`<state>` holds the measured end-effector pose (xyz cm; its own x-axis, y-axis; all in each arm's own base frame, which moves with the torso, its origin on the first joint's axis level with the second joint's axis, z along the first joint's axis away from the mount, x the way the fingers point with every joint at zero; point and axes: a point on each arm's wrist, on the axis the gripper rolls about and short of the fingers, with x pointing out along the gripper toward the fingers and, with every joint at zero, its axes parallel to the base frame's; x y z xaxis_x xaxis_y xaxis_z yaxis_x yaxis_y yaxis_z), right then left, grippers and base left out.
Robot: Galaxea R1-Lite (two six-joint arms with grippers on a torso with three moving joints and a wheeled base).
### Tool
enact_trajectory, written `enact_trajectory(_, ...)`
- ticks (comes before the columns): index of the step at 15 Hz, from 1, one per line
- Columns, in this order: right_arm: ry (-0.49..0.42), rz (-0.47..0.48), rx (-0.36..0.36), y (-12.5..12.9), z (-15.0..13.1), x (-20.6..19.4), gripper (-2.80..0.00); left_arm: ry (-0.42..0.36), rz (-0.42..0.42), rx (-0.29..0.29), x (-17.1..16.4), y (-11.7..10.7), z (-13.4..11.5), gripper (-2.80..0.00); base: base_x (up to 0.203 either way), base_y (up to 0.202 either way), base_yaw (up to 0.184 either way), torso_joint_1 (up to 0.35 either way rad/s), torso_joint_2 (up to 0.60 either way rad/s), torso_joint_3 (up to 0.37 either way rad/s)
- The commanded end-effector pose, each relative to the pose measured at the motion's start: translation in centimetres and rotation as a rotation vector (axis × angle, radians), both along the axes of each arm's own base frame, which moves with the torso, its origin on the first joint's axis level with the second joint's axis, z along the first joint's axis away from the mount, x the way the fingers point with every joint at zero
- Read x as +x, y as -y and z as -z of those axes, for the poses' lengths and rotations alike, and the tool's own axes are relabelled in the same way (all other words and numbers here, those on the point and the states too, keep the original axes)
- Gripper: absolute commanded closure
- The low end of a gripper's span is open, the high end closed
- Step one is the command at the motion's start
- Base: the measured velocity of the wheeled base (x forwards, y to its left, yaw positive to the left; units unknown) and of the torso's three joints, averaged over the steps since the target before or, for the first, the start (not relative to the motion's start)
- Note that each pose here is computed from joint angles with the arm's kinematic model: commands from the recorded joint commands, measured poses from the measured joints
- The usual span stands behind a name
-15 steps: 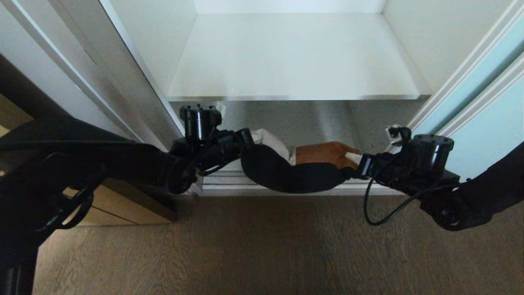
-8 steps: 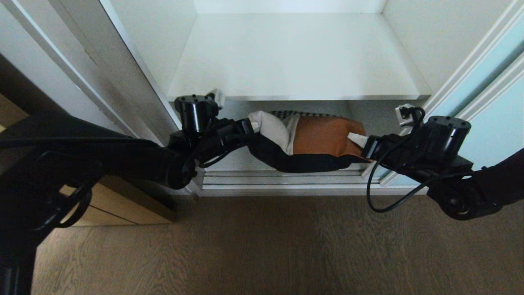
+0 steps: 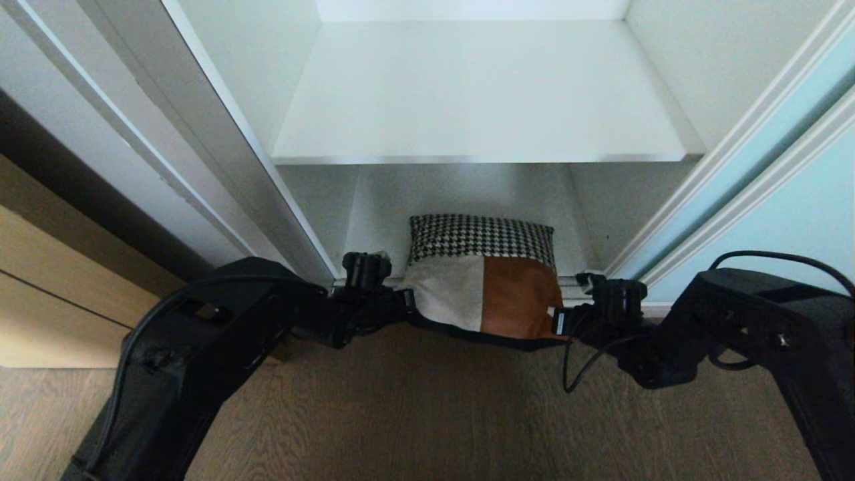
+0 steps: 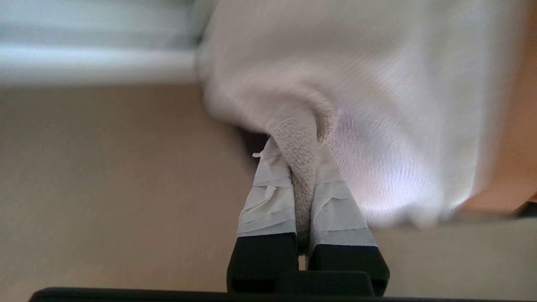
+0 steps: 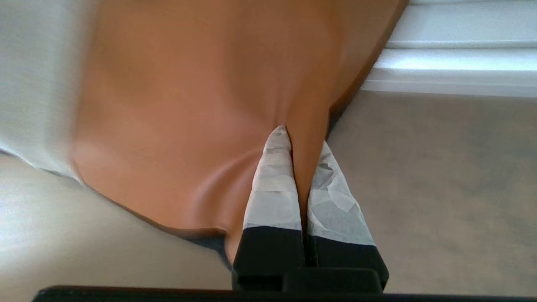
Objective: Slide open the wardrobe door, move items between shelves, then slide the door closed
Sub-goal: Place the pillow on the lower shelf
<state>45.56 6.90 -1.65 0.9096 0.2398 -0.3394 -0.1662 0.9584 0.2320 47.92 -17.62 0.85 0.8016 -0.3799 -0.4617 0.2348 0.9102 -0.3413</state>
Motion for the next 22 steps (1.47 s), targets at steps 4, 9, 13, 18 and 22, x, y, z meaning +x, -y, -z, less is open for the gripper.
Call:
enact_trajectory(4, -0.177, 0.024, -0.062, 0.0, 3.3, 0.8, 0.00, -0.198, -0.022, 0.034, 0.6, -1.3, 2.1, 0.00, 0.000, 0.000, 0.000, 0.000, 0.00, 0.000)
enact_trajectory(9, -0.278, -0.020, -0.044, 0.0, 0.4, 3.1, 0.00, -0.342, -0.028, -0.055, 1.7, -2.4, -0.6, 0.00, 0.000, 0.000, 0.000, 0.000, 0.00, 0.000)
enact_trajectory(13, -0.285, -0.025, -0.032, -0.1, -1.1, 4.9, 0.00, -0.355, -0.024, -0.031, 1.7, -2.6, 0.0, 0.00, 0.000, 0.000, 0.000, 0.000, 0.00, 0.000)
enact_trajectory(18, -0.205, -0.033, -0.014, -0.8, -2.8, 7.3, 0.00, -0.319, -0.057, 0.025, 2.1, -3.6, 0.2, 0.00, 0.000, 0.000, 0.000, 0.000, 0.00, 0.000)
enact_trajectory(22, -0.147, -0.055, -0.003, -1.0, -2.9, 7.9, 0.00, -0.133, -0.129, -0.017, 3.8, -5.1, -1.1, 0.00, 0.000, 0.000, 0.000, 0.000, 0.00, 0.000)
